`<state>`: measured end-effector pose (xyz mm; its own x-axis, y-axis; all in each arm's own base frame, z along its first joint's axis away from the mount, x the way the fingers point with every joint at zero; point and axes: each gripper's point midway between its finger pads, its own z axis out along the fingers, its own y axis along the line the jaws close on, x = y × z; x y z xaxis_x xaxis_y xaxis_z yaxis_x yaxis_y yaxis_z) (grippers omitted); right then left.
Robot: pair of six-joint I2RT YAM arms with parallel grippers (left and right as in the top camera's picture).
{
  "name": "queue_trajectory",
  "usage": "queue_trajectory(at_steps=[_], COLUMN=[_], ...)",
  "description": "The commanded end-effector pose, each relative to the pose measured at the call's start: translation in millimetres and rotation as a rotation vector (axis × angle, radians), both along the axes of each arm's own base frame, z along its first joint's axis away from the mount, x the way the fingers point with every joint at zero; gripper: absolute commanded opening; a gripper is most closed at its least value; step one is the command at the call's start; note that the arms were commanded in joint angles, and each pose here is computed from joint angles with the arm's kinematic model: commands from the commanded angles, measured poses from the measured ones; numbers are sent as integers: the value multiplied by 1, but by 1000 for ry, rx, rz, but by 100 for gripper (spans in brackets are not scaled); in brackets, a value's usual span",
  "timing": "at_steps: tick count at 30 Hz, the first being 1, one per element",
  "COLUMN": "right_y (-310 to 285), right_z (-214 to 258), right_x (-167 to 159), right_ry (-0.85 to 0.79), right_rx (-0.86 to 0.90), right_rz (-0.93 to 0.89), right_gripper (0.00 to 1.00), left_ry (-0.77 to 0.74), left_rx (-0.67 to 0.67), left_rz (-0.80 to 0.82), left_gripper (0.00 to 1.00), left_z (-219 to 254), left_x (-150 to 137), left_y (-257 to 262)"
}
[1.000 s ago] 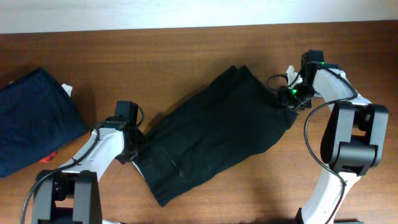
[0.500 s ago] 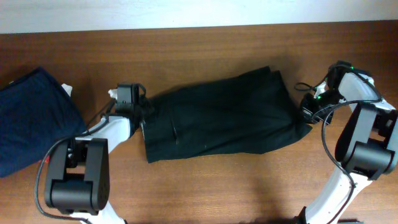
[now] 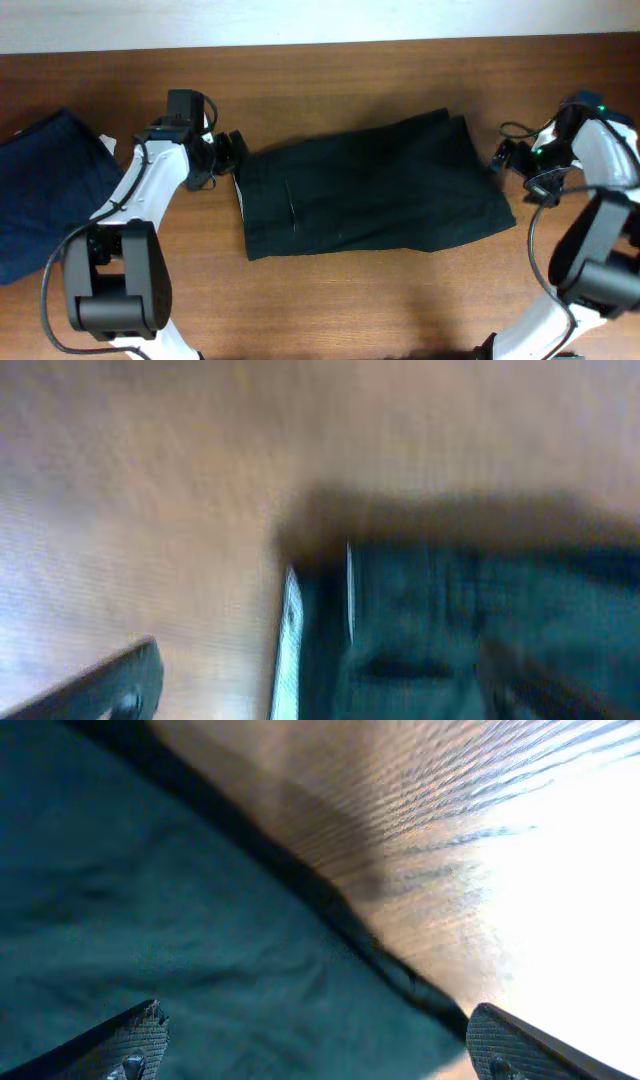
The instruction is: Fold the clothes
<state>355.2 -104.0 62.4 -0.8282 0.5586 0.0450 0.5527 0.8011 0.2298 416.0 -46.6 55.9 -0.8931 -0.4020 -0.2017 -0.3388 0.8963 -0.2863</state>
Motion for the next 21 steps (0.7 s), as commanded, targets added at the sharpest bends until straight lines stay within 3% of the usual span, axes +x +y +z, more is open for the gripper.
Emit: queue_trajectory(at_steps=[1,6,11,12,13,14,16,17,20,21], right_y=[3,23,47,49,53,55,60,62,69,74], right_z=[43,82,84,84,84,84,83,83,83,83], right_x=[2,-6,-13,-14,-14,-14,-14,-13,-12,-11], right_ry=[-114,-191,-158,-156,-154,-153,-149,-150,-162,-167], right_rx=[-40,-56,-40,-38,-37,-37,-38,-38,-41,-41], right_rz=[42,123,185,192,202,209,224,233,296,328], right_gripper=[99,99,99,99,99,99,99,99,99,91], left_ry=[102,232,269,248,220,194,206,214,208,211], left_rx=[-157,-153,-94,-119,-173,-233,-246,-246,-248,-249], left_rz=[-77,-131,-145,-158,-192,-234,-247,-245,-226,-208], left_gripper=[99,99,96,91,73,61,13,0,0,0], left_z=[4,-28,-72,-78,-80,-82,-85,-85,-81,-75], left_x=[-30,-75,-108,-109,-109,-112,-119,-121,-117,-114], left_y=[-29,-45,-40,-45,-55,-67,-72,-71,-66,-60])
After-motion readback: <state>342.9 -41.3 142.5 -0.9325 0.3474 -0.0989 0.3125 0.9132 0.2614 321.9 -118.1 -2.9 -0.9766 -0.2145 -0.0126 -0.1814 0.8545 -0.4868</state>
